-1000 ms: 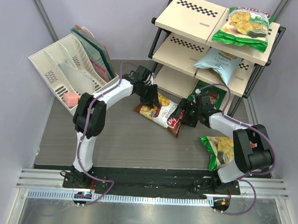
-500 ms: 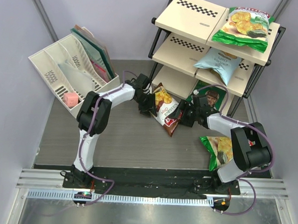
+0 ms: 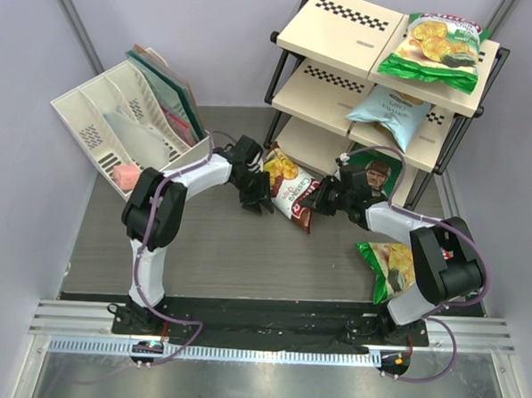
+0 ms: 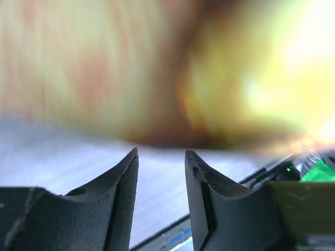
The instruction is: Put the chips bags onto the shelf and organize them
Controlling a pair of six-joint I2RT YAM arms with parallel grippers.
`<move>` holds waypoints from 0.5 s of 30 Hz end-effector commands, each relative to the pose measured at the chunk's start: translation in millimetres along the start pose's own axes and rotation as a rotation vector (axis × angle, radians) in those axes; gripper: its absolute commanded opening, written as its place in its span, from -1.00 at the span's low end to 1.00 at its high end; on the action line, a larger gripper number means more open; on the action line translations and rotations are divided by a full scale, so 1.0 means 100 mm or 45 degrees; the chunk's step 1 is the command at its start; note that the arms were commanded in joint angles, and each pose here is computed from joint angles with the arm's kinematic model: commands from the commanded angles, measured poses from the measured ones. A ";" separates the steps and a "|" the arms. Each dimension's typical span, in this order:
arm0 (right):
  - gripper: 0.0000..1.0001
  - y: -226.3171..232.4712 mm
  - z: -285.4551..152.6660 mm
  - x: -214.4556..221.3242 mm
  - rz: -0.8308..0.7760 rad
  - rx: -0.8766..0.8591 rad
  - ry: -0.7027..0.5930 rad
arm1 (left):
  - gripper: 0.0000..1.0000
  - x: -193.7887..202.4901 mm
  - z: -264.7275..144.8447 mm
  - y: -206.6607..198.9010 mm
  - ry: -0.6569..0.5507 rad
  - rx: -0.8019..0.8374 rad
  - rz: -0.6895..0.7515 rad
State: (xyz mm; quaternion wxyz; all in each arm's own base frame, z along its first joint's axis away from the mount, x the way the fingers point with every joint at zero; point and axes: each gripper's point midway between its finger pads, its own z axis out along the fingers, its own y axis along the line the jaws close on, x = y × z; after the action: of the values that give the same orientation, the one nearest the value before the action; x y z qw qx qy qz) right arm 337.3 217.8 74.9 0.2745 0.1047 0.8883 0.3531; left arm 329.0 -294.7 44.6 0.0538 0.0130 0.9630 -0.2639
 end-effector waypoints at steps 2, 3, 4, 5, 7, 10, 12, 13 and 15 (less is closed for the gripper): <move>-0.98 -0.19 0.03 0.28 0.012 0.079 0.118 | -0.20 -0.12 -0.46 -0.10 -0.153 0.083 -0.078; -0.98 -0.18 0.02 0.30 0.012 0.071 0.129 | -0.20 -0.15 -0.51 -0.06 -0.177 0.071 -0.095; -0.98 -0.15 0.00 0.31 0.017 0.054 0.142 | -0.21 -0.18 -0.57 0.01 -0.202 0.053 -0.123; -0.98 -0.11 -0.03 0.31 0.019 0.041 0.148 | -0.23 -0.19 -0.69 0.03 -0.234 0.044 -0.133; -0.98 0.00 -0.08 0.32 0.018 -0.011 0.169 | -0.24 -0.23 -0.80 0.21 -0.287 -0.016 -0.184; -0.98 0.16 -0.22 0.27 0.040 -0.052 0.162 | -0.25 -0.23 -1.03 0.44 -0.359 -0.083 -0.269; -0.98 0.34 -0.33 0.19 0.053 -0.105 0.130 | -0.25 -0.19 -1.16 0.57 -0.395 -0.106 -0.329; -0.98 0.42 -0.36 0.15 0.106 -0.124 0.112 | -0.26 -0.22 -1.23 0.68 -0.426 -0.120 -0.363; -0.98 0.55 -0.46 0.04 0.162 -0.165 0.048 | -0.25 -0.18 -1.33 0.75 -0.463 -0.132 -0.379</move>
State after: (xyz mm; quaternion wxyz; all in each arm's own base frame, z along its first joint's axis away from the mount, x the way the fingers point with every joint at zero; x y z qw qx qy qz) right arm 312.9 227.1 96.7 0.2372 0.1038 0.8845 0.3881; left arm 341.9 -191.6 112.5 0.1596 -0.1389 0.9471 -0.2413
